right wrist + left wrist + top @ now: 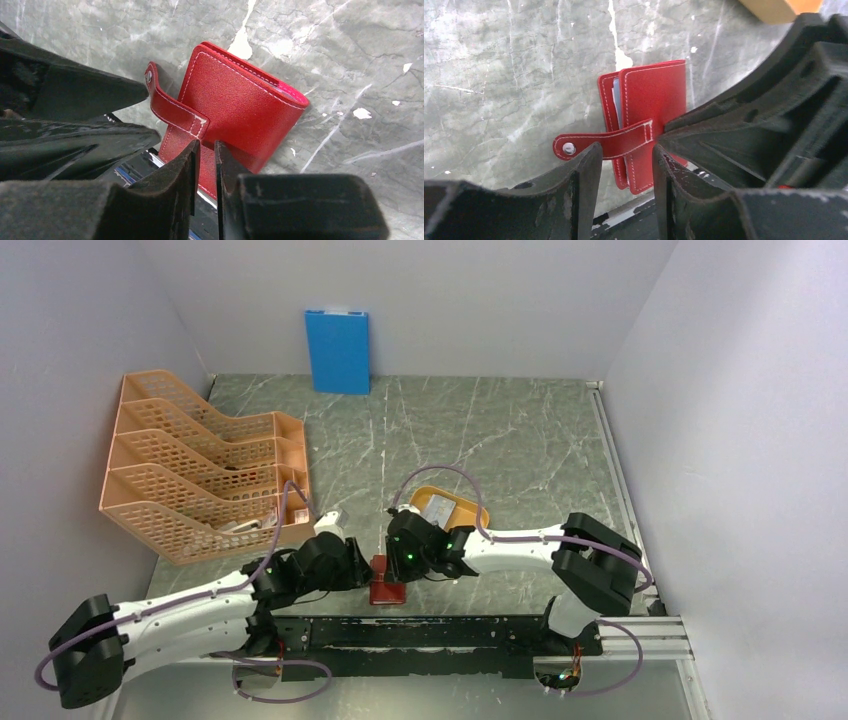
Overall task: Put the credit cards into the card holder
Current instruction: Close the card holder at the center of the board.
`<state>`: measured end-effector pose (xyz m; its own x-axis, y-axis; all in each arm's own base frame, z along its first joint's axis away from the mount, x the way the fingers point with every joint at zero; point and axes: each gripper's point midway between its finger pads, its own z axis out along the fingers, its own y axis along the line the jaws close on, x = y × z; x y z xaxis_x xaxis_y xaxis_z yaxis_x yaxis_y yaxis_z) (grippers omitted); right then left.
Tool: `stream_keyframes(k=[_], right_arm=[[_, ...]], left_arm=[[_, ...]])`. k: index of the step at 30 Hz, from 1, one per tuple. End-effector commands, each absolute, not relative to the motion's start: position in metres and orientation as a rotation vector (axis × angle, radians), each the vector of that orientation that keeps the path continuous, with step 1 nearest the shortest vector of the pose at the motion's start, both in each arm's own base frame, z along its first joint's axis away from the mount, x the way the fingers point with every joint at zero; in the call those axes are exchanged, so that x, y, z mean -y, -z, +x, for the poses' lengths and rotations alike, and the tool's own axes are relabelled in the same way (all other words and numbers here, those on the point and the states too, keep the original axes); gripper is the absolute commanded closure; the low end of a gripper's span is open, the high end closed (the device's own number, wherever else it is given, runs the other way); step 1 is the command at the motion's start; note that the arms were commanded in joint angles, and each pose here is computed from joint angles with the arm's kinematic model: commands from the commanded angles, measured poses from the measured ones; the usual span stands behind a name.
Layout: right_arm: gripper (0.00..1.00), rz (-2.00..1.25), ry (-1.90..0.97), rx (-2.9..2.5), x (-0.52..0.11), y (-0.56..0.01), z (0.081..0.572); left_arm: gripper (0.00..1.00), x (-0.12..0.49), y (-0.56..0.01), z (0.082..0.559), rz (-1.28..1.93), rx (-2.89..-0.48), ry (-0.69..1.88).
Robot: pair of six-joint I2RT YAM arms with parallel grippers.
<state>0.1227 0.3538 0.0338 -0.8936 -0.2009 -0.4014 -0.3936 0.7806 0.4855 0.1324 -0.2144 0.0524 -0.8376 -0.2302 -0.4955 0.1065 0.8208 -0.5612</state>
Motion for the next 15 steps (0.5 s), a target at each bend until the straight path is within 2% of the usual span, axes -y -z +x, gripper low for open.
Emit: stream_keyframes(k=[1,9,11,15], right_arm=[[0.78,-0.454,-0.755,-2.682,-0.349,-0.021,0.121],[0.74,-0.454,-0.740,-2.684,-0.347,-0.021,0.120],[0.74,-0.452,-0.745,-2.681,-0.347,-0.022,0.120],[0.73,-0.447,-0.757,-2.673,-0.346,-0.027,0.119]], left_arm=[[0.53,0.220,-0.048,0.138,-0.057,-2.446,0.767],[0.55,0.220,-0.026,0.129,-0.056,-2.541,0.725],[0.59,0.216,-0.020,0.127,-0.063,-2.557,0.702],[0.75,0.205,-0.013,0.126,-0.091,-2.576,0.632]])
